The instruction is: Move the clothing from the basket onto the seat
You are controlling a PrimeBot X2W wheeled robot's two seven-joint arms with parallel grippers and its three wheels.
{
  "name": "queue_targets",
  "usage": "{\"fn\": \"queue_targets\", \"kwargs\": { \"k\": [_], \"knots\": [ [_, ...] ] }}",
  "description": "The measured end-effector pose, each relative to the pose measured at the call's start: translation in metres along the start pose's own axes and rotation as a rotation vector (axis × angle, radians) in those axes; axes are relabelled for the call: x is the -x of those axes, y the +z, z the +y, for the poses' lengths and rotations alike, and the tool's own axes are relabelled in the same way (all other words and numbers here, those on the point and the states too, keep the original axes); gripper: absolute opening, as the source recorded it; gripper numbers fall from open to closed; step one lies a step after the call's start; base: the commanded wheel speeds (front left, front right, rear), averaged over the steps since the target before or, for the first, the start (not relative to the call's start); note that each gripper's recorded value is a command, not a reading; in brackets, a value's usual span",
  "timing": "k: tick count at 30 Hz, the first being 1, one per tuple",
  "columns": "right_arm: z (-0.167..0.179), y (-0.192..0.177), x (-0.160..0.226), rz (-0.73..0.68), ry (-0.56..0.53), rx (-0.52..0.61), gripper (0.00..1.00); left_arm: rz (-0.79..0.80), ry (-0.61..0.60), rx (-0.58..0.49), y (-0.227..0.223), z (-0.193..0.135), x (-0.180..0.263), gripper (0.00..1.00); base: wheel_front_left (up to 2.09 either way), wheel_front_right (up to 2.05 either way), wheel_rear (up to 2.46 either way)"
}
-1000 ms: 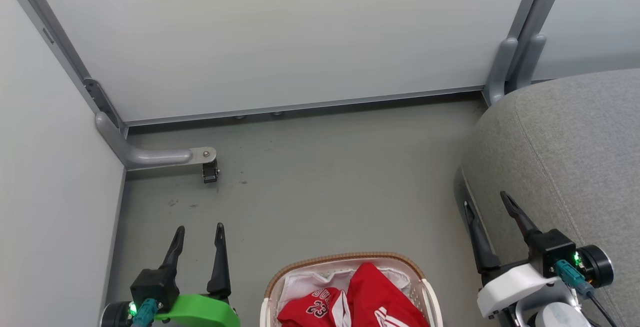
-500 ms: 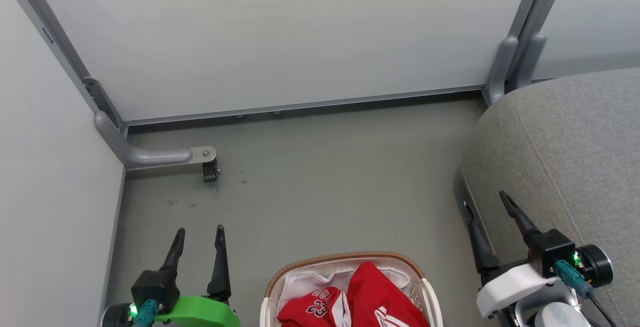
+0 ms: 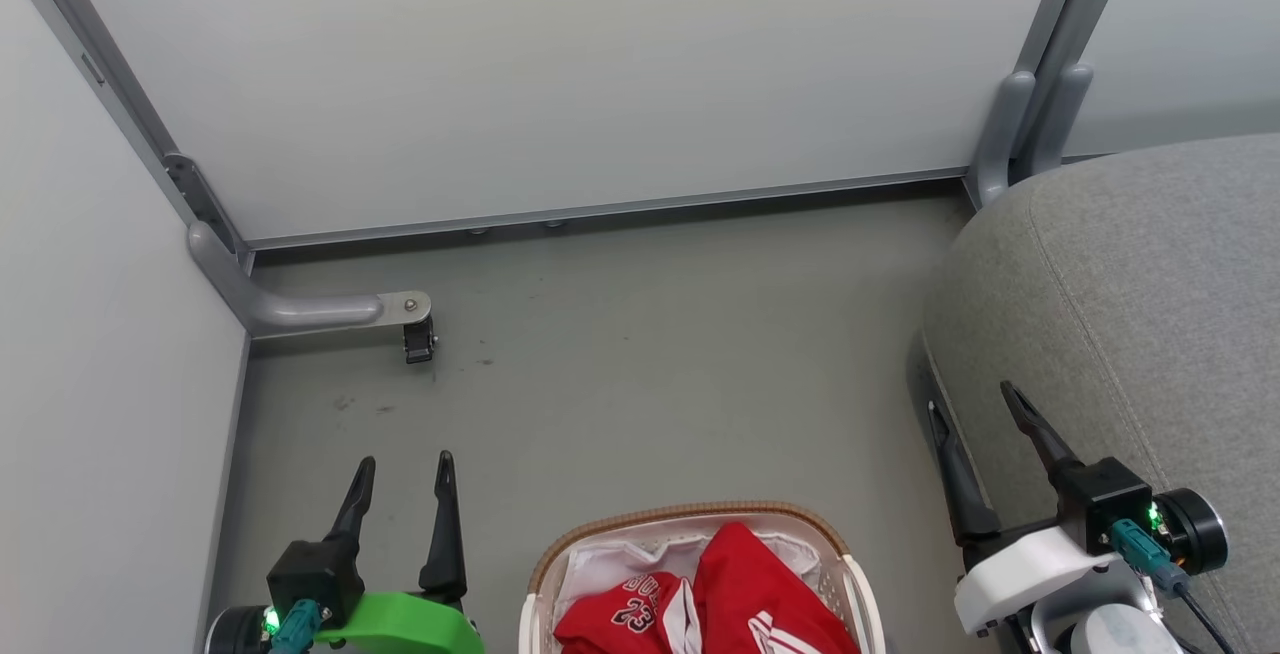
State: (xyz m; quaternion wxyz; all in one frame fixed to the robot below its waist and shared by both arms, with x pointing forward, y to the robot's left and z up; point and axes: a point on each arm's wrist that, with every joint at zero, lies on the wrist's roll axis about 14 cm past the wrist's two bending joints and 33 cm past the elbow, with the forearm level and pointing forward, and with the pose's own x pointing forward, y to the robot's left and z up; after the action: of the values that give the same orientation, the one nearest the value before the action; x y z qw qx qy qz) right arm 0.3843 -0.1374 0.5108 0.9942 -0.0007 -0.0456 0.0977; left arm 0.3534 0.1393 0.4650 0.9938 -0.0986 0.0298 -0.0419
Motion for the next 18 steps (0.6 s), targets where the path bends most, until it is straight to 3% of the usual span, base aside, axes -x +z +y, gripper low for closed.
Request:
{"fn": "queue_targets", "kwargs": {
  "k": [9, 18],
  "knots": [
    [-0.005, 0.003, -0.005, -0.012, -0.012, 0.0, 1.0, 0.026, -0.029, 0.001, -0.008, -0.009, -0.004, 1.0, 0.0, 0.0, 0.0],
    [-0.031, 0.011, -0.031, -0.055, -0.072, 0.027, 1.0, 0.096, -0.195, -0.043, -0.031, -0.051, -0.033, 1.0, 0.0, 0.0, 0.0]
  ]
}}
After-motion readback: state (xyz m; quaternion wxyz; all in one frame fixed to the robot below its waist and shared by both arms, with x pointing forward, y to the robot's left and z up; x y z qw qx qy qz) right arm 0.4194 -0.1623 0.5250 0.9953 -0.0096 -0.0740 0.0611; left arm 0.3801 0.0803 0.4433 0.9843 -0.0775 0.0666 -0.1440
